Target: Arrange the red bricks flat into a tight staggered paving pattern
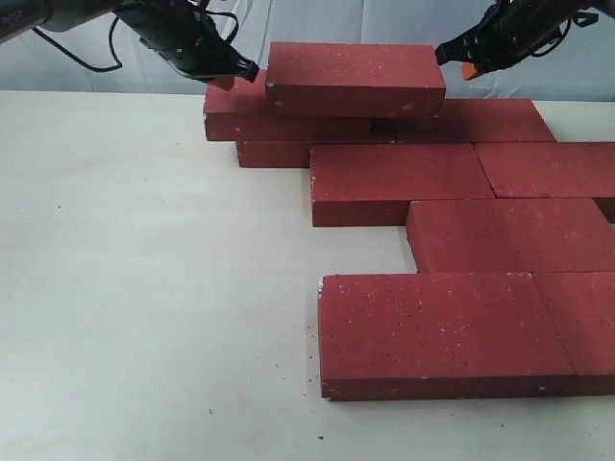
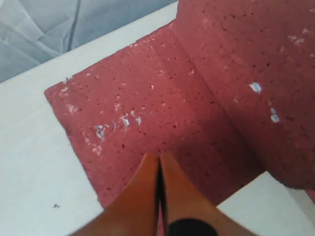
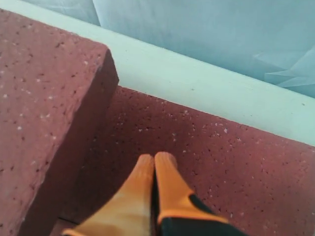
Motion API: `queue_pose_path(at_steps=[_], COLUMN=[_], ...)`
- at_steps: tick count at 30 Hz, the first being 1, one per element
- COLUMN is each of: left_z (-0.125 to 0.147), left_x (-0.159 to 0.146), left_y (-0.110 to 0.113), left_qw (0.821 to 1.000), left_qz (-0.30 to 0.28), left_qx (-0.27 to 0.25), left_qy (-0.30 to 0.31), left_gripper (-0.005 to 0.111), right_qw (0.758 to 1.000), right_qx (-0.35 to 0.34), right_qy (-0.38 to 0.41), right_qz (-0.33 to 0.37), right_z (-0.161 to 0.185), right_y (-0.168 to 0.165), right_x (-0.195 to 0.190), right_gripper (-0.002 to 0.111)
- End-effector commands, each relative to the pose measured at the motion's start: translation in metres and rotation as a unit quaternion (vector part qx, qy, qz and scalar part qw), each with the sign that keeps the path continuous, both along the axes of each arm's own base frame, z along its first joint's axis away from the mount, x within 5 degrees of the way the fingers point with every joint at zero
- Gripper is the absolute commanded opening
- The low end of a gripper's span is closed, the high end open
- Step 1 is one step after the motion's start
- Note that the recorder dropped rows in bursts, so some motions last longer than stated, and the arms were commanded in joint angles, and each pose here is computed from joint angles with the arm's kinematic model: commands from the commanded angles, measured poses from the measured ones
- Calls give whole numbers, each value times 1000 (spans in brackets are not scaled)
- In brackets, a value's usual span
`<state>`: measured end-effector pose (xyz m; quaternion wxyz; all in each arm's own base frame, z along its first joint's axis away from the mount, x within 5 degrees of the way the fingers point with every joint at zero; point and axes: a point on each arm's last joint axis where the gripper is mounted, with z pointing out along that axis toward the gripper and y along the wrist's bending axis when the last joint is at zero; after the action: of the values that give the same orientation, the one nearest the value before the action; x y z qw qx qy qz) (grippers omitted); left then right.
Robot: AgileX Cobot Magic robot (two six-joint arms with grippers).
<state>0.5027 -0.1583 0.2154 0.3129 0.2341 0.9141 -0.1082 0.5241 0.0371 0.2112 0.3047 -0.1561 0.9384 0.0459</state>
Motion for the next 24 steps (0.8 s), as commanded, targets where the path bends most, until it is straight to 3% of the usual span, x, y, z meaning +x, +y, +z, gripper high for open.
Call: queue_pose_path(at_steps=[1,15,24], left_z=[-6,1,6], left_x=[3,-5,-7], left_y=[-16,-46,-50], left_qw=[1000,999,997], left_qz=[-11,-42,-62], left_qx=[-6,-26,-40], left_qy=[-3,-13,-19], left_gripper=[0,0,0], right_qw=[1000,1000,999], right_qx=[1,9,8], right_qy=[-1,-1,-4], right_qz=[-3,27,37], right_z=[-7,-7,7], right_y=[0,32,37], right_x=[5,1,-4], right_gripper=[-1,-1,-1])
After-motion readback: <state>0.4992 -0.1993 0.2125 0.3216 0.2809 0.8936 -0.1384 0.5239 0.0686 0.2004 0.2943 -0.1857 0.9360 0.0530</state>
